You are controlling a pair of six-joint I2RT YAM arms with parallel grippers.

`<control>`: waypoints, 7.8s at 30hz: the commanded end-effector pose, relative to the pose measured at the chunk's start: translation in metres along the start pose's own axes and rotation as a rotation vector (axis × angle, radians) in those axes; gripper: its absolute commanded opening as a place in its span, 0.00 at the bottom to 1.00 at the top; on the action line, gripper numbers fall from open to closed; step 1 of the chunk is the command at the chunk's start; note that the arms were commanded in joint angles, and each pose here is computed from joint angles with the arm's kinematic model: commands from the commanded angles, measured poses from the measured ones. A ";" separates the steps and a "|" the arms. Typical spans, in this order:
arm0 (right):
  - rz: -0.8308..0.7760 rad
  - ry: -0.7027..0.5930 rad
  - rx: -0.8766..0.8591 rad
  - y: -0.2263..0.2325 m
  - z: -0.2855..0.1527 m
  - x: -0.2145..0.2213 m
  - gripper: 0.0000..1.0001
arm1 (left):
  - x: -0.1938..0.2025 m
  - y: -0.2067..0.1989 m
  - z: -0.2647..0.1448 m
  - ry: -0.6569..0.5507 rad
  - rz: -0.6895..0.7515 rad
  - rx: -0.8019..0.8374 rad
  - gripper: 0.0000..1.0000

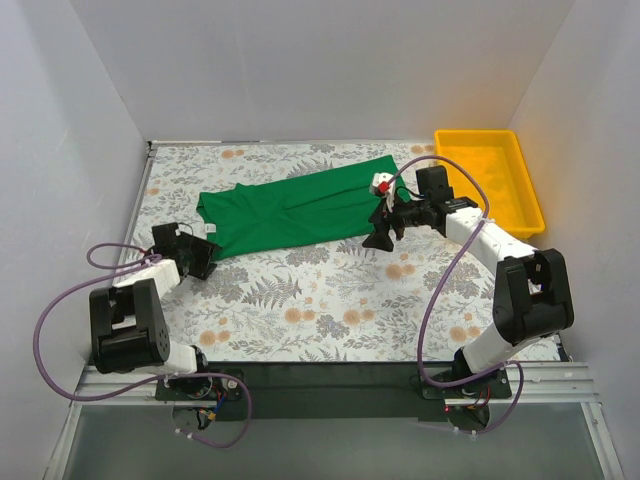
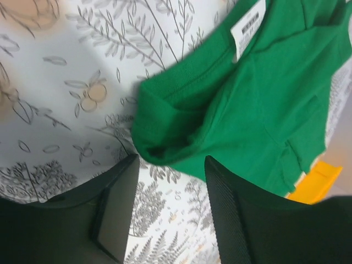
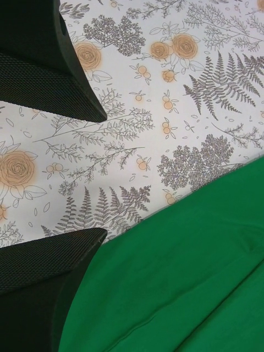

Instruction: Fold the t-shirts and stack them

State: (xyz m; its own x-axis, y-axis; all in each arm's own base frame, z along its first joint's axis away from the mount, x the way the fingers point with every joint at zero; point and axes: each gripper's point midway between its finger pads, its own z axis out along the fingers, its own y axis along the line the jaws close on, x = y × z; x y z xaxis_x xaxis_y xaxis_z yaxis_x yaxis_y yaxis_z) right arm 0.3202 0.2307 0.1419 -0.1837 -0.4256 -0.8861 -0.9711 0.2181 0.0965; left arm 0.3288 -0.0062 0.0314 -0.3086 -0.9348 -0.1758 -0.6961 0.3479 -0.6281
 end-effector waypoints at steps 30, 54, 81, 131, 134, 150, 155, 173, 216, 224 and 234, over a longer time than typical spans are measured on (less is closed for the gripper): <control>-0.765 0.552 0.163 -0.099 -0.026 0.099 0.79 | -0.090 0.016 0.017 -0.182 0.146 -0.212 0.12; -0.758 0.611 -0.113 0.057 -0.056 0.170 0.01 | -0.121 -0.010 0.057 -0.085 0.196 -0.185 0.09; 0.357 0.066 -0.033 -0.102 0.126 -0.072 0.59 | -0.047 -0.088 -0.102 -0.116 0.411 0.443 0.65; 0.351 0.111 0.155 -0.156 0.141 -0.023 0.56 | 0.000 -0.066 -0.125 -0.018 0.384 0.510 0.63; 0.366 0.121 0.144 -0.155 0.146 -0.014 0.56 | 0.001 -0.065 -0.125 -0.015 0.379 0.510 0.63; 0.437 0.152 0.054 -0.136 0.163 0.009 0.34 | 0.003 -0.064 -0.124 -0.007 0.374 0.512 0.63; 0.456 0.152 0.101 -0.150 0.160 0.011 0.22 | 0.004 -0.063 -0.123 0.002 0.371 0.512 0.63; 0.630 0.117 0.354 -0.214 0.050 0.046 0.19 | 0.038 -0.062 -0.084 0.198 0.274 0.456 0.62; -0.119 0.012 0.035 0.021 -0.018 -0.015 0.62 | -0.099 -0.106 0.075 0.041 0.359 -0.125 0.51; -0.424 0.407 0.076 0.107 0.092 0.041 0.63 | -0.112 -0.136 -0.061 -0.351 0.388 0.132 0.86; -0.466 0.596 0.266 0.100 0.123 0.078 0.62 | -0.020 -0.075 -0.107 -0.176 0.383 0.315 0.93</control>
State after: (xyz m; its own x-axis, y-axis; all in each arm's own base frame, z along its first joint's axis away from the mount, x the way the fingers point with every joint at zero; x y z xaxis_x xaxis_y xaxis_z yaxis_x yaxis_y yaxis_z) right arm 0.2064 0.3307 0.0310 0.1520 -0.8717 -0.4659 -0.9532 -0.0046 -0.3024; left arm 0.3369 0.0158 0.2012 -0.2398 -0.7349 -0.6343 -0.3026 0.6774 -0.6705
